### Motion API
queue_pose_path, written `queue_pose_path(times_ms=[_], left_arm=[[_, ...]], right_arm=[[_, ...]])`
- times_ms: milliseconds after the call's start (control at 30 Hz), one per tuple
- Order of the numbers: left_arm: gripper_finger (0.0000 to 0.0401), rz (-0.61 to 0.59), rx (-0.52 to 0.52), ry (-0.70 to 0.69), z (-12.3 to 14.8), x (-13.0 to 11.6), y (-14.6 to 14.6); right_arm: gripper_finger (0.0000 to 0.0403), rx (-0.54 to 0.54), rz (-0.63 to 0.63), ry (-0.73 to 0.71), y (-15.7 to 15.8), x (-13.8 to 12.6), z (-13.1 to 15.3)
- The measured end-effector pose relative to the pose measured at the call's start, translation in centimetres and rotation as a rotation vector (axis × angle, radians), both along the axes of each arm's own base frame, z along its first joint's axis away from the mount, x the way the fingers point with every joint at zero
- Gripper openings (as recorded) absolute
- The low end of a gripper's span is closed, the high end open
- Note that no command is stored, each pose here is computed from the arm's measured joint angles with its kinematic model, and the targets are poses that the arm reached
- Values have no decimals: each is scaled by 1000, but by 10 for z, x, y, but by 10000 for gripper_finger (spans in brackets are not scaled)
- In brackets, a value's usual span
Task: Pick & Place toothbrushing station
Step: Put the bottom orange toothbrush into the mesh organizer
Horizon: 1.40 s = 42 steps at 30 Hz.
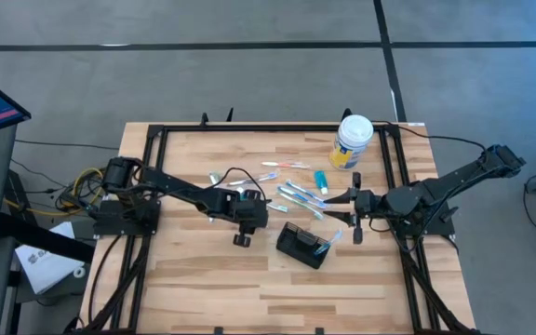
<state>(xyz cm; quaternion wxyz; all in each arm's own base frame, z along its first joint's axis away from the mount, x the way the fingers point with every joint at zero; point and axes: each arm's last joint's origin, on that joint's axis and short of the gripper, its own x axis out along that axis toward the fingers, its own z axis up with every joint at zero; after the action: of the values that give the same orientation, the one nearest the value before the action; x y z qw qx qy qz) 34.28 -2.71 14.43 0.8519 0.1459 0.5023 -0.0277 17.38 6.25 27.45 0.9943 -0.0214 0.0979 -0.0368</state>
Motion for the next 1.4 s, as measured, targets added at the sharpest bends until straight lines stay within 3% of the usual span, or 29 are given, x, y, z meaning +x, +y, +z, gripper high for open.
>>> queue_pose_path(times_ms=[833, 1000, 1200, 1400], left_arm=[[123, 13, 18, 27, -18, -14, 4], [87, 10, 15, 28, -18, -14, 4], [11, 15, 25, 23, -19, -13, 4], [1, 33, 55, 15, -19, -13, 5]], right_arm=[[118, 3, 2, 0, 0, 0, 0], [118, 3, 2, 0, 0, 0, 0], [118, 2, 2, 3, 0, 1, -1], [118, -9, -1, 37, 3, 7, -7]])
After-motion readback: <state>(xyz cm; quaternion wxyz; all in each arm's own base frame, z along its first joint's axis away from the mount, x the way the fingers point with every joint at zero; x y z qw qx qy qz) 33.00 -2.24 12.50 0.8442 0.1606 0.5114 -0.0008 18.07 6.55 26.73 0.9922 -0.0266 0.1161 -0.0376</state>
